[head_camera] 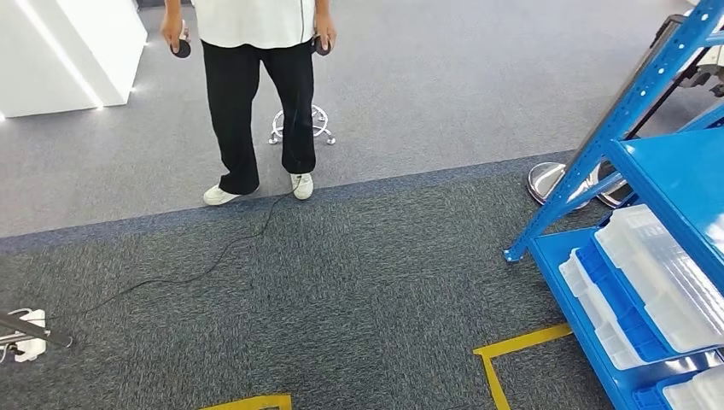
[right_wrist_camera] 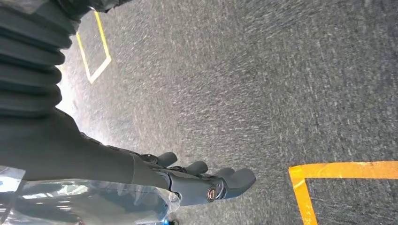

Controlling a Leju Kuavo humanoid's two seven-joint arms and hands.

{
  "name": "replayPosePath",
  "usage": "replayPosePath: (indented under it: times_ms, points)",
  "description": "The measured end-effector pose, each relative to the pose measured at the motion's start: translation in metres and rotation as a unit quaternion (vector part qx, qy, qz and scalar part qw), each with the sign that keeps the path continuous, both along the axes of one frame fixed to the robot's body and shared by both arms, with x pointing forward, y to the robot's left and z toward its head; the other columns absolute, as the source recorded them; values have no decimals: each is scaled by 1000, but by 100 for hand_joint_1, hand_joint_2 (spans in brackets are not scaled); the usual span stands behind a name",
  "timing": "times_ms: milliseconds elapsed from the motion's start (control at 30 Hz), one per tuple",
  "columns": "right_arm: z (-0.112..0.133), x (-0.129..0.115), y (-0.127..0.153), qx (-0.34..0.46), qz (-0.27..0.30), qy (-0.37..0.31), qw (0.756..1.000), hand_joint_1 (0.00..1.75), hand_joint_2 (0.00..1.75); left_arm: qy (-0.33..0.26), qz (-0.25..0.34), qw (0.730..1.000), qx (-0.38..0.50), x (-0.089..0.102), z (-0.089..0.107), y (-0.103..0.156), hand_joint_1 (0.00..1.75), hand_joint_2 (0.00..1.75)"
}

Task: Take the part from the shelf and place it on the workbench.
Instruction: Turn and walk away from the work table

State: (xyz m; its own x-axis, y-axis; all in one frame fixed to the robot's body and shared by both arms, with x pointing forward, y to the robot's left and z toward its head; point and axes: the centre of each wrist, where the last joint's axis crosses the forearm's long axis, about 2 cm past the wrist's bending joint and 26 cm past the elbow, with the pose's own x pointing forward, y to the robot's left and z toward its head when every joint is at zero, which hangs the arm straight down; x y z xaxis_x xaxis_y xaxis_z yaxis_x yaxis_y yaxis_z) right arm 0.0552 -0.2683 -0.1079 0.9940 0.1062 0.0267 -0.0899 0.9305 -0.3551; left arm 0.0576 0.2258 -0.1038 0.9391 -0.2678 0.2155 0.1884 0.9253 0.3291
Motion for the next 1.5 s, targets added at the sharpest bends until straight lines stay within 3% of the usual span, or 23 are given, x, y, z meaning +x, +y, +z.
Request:
replayPosePath:
  times_ms: [1500]
  points:
    - [0,3,1,1,-2,-3,1000,0,175,3,-2,1000,-3,-1,0,-2,0,0]
